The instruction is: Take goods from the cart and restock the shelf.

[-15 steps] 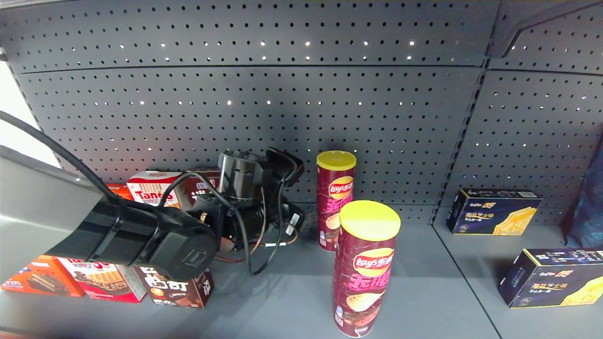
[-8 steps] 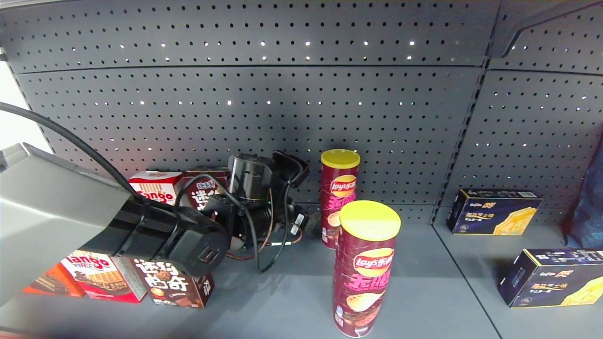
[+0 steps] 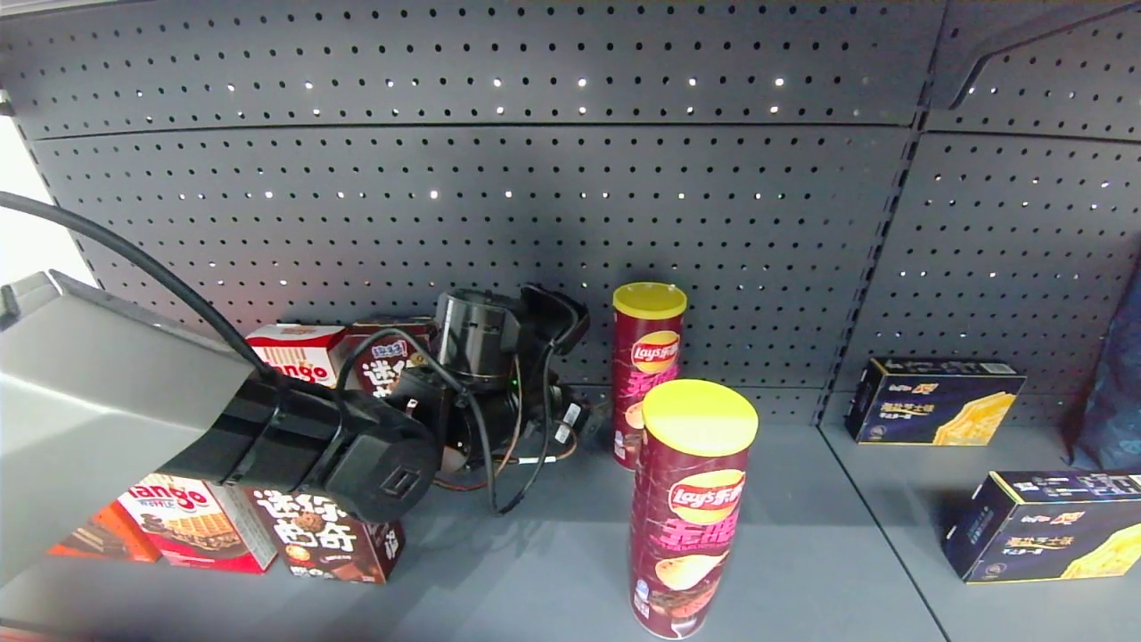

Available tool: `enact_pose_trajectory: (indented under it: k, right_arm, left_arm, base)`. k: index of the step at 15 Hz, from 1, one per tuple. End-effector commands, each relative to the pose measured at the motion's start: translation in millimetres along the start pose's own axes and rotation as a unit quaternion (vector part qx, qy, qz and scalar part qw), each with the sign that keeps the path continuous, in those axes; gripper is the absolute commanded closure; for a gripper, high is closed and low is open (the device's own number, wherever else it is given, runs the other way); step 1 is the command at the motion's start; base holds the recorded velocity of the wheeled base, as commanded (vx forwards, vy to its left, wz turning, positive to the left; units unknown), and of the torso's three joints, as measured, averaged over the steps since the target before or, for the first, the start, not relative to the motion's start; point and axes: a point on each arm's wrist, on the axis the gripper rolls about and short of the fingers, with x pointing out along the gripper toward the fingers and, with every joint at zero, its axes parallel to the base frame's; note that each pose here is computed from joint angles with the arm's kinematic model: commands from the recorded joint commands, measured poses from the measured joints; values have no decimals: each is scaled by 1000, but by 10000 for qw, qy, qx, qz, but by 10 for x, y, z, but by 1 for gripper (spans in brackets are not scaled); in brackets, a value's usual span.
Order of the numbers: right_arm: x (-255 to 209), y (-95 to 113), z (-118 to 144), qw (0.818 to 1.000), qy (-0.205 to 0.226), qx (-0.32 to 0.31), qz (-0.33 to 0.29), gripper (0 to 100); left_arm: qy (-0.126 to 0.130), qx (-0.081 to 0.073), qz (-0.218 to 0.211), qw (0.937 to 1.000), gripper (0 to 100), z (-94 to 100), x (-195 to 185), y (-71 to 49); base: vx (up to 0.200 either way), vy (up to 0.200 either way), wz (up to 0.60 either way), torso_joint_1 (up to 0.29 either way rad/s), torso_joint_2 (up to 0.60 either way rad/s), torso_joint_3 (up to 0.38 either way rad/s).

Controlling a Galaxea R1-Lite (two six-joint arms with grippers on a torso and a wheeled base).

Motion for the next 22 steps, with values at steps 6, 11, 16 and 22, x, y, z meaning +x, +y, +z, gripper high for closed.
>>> enact_pose_trajectory:
  k: [6,11,16,22]
  right_arm:
    - [1,0,0,10000,10,-1,-5,0]
    - [1,0,0,10000,10,-1,-5,0]
    - [1,0,0,10000,10,-2,3,0]
    - [-27,-11,175,9991,-244,8,339,0]
  left_arm:
    - [-639,-29,572,9963,0,672,-1093,545]
    - [-1000,-252,966,9900,0,727,-2501,704]
    - [-1214,-338,1297,9835,0,-118,-3378,493]
    - [-843,-240,1623,9828,0,-844,-3700,276]
  base:
    - [0,0,0,0,0,0]
    - [0,0,0,0,0,0]
    - [0,0,0,0,0,0]
    - [0,0,0,0,0,0]
